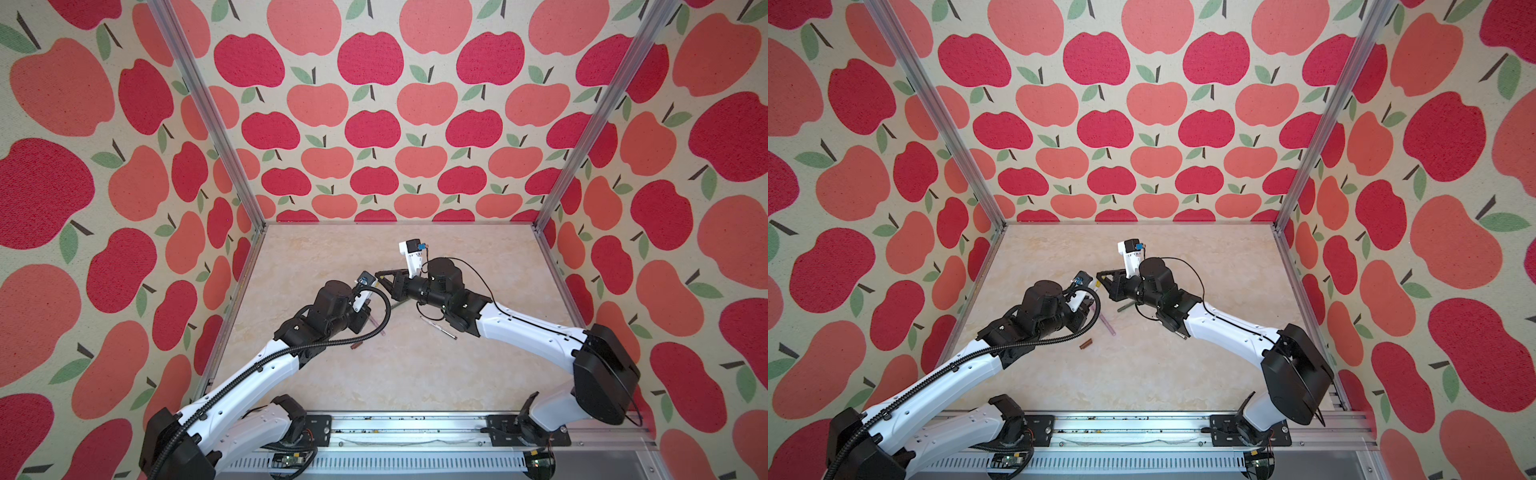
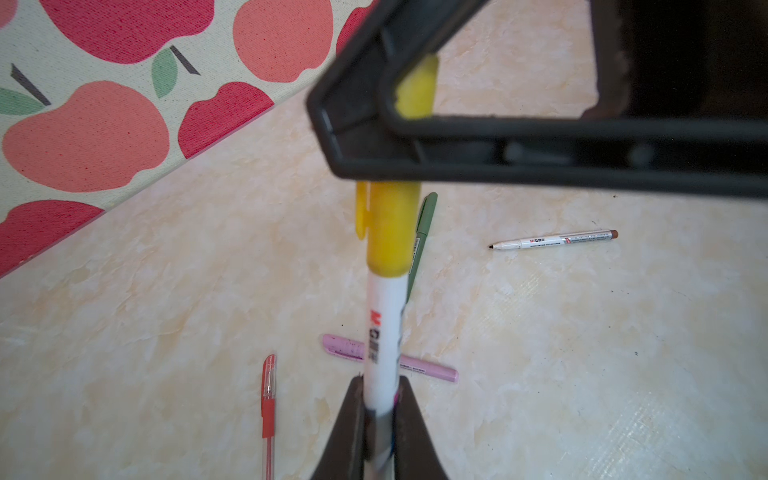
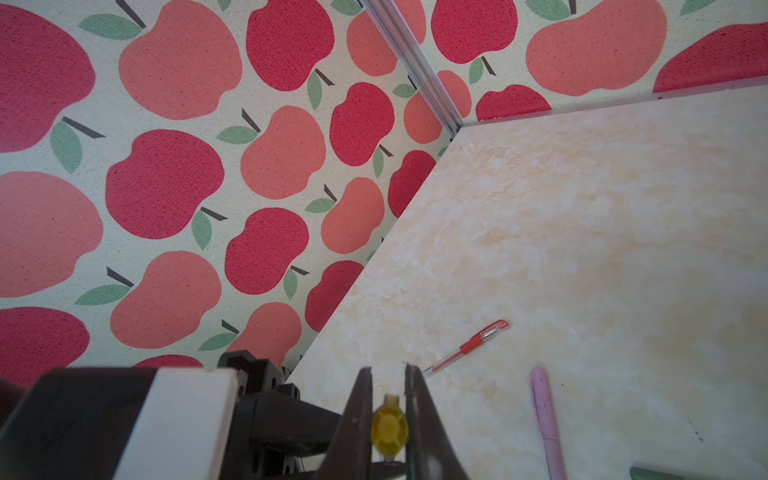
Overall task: Insert the pens into the pen caps
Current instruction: 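Open the right gripper off the yellow cap while the left holds the marker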
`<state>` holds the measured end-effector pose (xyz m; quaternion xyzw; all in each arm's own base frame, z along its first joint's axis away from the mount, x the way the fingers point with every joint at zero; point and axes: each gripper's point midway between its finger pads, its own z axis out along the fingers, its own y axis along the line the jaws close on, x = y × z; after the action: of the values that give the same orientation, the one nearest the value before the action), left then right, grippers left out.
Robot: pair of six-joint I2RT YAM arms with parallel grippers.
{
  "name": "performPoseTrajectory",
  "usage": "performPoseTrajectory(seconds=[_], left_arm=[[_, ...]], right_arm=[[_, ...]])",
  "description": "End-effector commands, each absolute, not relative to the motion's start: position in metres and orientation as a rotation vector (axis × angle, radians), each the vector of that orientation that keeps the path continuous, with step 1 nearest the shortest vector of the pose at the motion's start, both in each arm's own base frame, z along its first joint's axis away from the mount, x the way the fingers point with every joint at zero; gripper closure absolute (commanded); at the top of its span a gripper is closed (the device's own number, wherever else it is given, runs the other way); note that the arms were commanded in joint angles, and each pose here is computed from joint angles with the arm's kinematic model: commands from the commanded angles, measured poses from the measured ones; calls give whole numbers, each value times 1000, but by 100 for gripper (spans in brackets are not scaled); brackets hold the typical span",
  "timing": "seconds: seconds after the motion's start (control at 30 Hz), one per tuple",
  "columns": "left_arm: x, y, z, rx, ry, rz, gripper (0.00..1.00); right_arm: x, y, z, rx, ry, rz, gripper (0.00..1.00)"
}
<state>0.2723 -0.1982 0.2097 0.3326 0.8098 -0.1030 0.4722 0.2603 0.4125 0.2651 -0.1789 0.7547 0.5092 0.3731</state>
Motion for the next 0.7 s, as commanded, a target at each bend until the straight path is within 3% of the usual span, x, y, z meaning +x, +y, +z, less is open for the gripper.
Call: performPoseTrajectory(seconds=[0.0,0.27,0.43,0.67], left_arm=[[281,-223,411,564,1323,-486,100],[240,-244,309,829,1514,-636,100],[225,-243,262,844,1647,-690,100],[226,-238,237,817,1757,-676,100]], right_arm=[[163,404,134,-704,2509,1262,96],[241,356,213,-502,2281,1117,87],[268,336,267,-474,2163,1104,61],[276,315,316,-409,2027,1201,49]])
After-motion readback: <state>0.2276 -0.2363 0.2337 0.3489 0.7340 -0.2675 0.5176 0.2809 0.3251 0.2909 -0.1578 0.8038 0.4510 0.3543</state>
